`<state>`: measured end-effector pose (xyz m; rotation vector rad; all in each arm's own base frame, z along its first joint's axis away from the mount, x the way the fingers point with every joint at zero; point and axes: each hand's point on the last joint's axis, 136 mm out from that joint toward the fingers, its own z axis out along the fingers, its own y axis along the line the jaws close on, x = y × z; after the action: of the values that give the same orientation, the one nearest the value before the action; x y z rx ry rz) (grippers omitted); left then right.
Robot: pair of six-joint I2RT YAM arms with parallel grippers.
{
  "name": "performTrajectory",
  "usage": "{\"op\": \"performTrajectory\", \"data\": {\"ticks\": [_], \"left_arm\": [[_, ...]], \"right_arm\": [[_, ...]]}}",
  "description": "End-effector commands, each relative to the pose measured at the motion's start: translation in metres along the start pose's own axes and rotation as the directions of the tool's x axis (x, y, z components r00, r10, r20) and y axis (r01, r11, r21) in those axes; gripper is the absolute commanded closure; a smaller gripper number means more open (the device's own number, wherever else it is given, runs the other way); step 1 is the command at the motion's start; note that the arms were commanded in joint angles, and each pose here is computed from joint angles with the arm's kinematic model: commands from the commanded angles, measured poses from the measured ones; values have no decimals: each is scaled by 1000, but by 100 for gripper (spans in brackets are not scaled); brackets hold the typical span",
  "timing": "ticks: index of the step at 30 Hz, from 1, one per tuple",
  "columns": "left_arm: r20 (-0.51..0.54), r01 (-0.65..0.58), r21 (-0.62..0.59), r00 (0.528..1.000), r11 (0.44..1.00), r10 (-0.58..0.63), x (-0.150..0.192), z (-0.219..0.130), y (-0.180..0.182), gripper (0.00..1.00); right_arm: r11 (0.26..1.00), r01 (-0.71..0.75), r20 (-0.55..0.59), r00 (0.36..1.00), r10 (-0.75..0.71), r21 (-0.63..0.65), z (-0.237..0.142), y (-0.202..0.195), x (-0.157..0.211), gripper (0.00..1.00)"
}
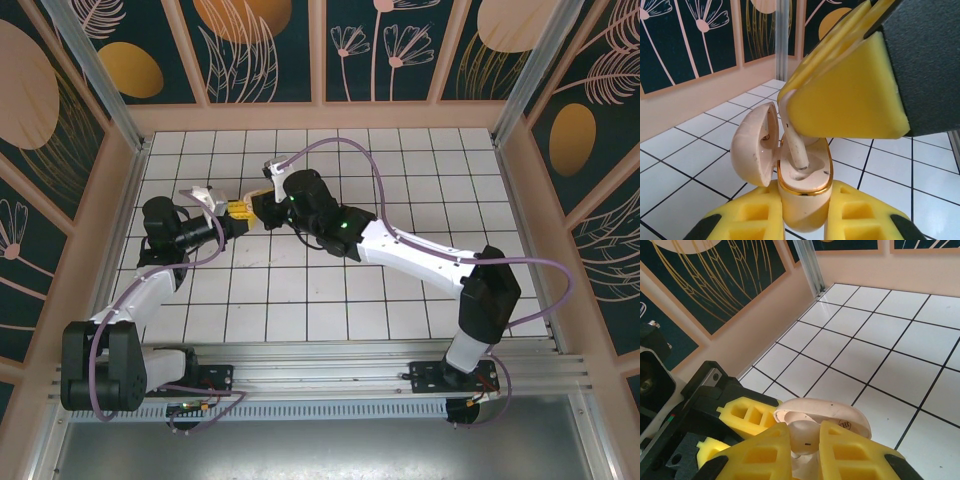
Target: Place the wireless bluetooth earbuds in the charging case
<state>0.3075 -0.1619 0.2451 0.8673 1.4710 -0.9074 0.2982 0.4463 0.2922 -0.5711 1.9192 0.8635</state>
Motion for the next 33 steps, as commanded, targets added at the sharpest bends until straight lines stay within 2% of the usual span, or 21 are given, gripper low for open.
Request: {"op": "performTrajectory", "data": {"ticks": [1,21,33], "left_arm": [[44,-75,27,996,997,74,-20,0,-7,98],[55,-99,28,994,995,97,-25,-1,-9,98],[52,-121,33,992,992,119,-24,-1,-11,98]], "right_arm": [[999,20,-10,1000,-21,-37,5,7,3,84],[994,79,-102,991,-87,-72,9,18,33,84],[981,112,-137,981,-134,-156,9,32,39,84]]}}
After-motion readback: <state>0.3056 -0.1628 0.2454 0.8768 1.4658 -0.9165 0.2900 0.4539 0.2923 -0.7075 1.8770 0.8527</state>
